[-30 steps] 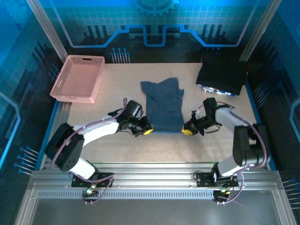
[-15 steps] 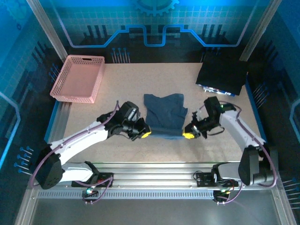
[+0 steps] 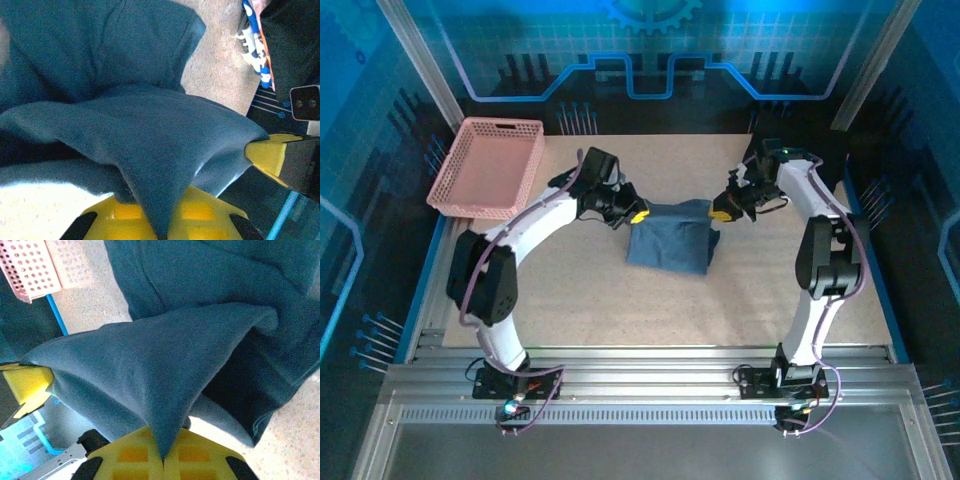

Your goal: Fold and stack the t-shirts

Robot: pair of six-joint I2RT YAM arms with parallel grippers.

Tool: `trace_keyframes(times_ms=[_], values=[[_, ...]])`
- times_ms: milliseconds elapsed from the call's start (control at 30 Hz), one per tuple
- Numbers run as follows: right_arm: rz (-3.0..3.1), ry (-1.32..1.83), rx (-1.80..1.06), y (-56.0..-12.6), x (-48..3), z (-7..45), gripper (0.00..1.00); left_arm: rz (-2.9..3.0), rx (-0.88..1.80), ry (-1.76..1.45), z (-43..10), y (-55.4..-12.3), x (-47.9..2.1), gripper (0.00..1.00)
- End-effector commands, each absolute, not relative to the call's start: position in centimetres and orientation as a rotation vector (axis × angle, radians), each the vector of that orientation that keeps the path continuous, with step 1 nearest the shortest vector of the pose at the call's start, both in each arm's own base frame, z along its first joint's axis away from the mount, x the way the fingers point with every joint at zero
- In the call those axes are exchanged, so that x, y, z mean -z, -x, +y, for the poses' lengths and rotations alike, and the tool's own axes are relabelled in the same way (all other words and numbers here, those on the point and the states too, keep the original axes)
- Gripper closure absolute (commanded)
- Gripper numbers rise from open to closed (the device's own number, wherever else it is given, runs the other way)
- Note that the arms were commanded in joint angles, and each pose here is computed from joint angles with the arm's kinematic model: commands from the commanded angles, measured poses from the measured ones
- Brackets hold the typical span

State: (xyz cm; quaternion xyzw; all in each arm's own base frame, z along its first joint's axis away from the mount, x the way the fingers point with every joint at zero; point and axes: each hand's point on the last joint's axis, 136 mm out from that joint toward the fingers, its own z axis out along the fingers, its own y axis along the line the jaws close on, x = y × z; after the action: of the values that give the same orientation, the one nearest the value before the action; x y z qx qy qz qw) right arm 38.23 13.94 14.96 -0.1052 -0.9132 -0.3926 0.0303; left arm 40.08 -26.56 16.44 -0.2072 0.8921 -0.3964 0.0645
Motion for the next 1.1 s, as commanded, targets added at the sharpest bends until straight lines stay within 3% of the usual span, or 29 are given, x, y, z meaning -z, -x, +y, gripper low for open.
trace_keyframes(times_ms=[0,200,333,400,567,700,833,1067], values=[[-2.801,0.347,1.160,-39.4,-13.5,12.9,1.00,2.744,1.195,0.568,-26.2,-41.6,-15.2,1.00],[-2.777,0.423,1.142,-42.3,-9.9,12.6,0.93,2.784,1.165,0.610,-25.9,-44.6,-11.2,0.96],[-2.785,0.508,1.156,-44.9,-8.7,12.1,0.79,2.730,1.229,0.607,-26.7,-47.9,-11.0,0.68],[-2.798,0.526,1.215,-46.9,-9.1,12.1,0.56,2.677,1.247,0.561,-27.3,-49.9,-12.4,0.58],[-2.888,0.501,1.253,-50.0,-12.1,10.8,0.44,2.502,1.323,0.583,-26.2,-53.3,-17.8,0.39],[-3.080,0.420,1.141,-48.0,-16.1,9.4,0.34,2.440,1.226,0.534,-23.3,-52.3,-21.9,0.23],[-3.111,0.367,1.114,-43.8,-16.5,9.8,0.29,2.450,1.159,0.452,-21.7,-49.4,-23.1,0.12],[-3.088,0.284,1.040,-38.0,-10.8,13.0,0.21,2.512,1.101,0.453,-19.4,-44.4,-18.9,0.10]])
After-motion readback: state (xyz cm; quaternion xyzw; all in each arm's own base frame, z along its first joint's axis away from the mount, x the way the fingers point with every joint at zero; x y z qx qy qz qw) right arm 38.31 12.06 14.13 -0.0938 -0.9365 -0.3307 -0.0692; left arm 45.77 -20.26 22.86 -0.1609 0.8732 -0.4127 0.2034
